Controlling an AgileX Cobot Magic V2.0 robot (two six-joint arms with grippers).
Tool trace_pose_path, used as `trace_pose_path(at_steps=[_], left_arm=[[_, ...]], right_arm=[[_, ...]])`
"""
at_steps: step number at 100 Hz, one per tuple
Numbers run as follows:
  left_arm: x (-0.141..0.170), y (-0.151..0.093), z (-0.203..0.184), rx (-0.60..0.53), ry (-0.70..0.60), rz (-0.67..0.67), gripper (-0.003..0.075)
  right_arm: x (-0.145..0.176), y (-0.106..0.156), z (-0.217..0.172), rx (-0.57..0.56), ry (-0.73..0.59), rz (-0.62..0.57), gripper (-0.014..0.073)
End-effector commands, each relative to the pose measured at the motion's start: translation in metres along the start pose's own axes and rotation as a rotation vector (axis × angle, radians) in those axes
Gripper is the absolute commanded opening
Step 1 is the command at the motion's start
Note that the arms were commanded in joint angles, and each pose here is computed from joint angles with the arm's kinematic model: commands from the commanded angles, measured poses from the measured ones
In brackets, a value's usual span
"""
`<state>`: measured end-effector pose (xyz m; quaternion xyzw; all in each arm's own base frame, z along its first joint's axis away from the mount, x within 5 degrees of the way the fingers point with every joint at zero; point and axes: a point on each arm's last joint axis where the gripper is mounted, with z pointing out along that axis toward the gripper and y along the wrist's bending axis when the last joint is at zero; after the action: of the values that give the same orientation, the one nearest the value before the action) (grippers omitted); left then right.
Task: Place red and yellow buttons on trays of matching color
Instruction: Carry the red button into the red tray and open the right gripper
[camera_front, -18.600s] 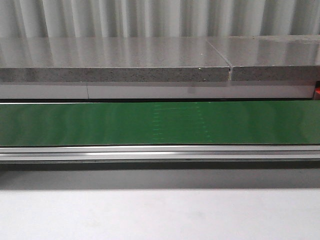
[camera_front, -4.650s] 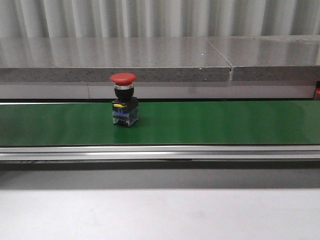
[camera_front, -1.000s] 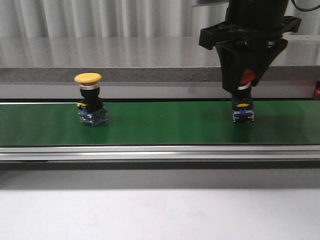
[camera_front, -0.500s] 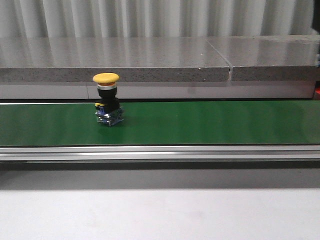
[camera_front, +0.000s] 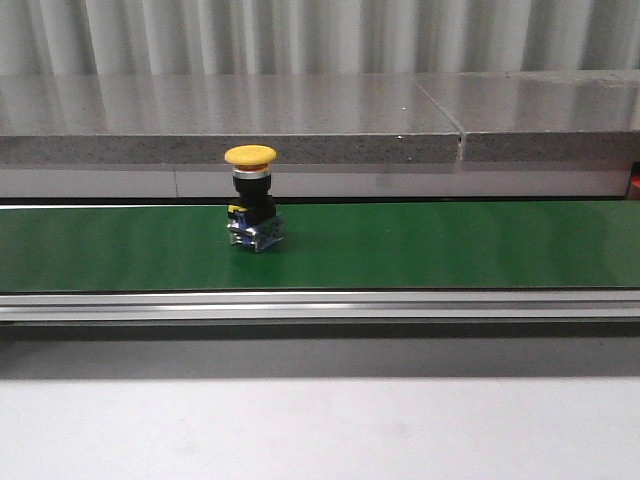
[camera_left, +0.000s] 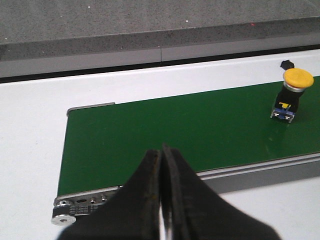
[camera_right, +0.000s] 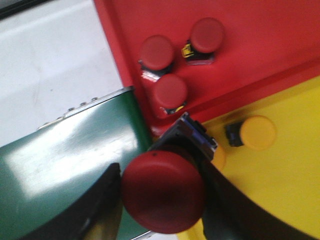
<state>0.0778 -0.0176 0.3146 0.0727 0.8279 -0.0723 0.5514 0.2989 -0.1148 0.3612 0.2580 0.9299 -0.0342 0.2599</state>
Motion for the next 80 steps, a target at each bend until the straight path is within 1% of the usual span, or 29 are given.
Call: trace_pose_path(at_steps=[1,13,23,50,80], left_arm=[[-0.014,0.0,-0.004,0.002,-0.098,-0.002,-0.002],[-0.014,0.0,-0.004,0.002,-0.098,-0.002,-0.002],[-0.014,0.0,-0.004,0.002,-0.098,-0.002,-0.002],[-0.014,0.0,-0.004,0.002,-0.098,-0.002,-0.002],[-0.014,0.0,-0.004,0.002,-0.098,-0.002,-0.002]], right_arm=[[-0.011,-0.018,-0.019,0.02,-0.121,0.068,0.0291],[-0.016,-0.038,-0.006,0.057,-0.103,0.125,0.0291],[-0.02,-0.045,0.012,0.067,-0.084,0.144,0.0291],[-0.03,-0.046,0.056,0.042,-0.077,0.162,0.0291],[-0.033,-0.047,0.089,0.045,-0.058,0.165,0.0291]])
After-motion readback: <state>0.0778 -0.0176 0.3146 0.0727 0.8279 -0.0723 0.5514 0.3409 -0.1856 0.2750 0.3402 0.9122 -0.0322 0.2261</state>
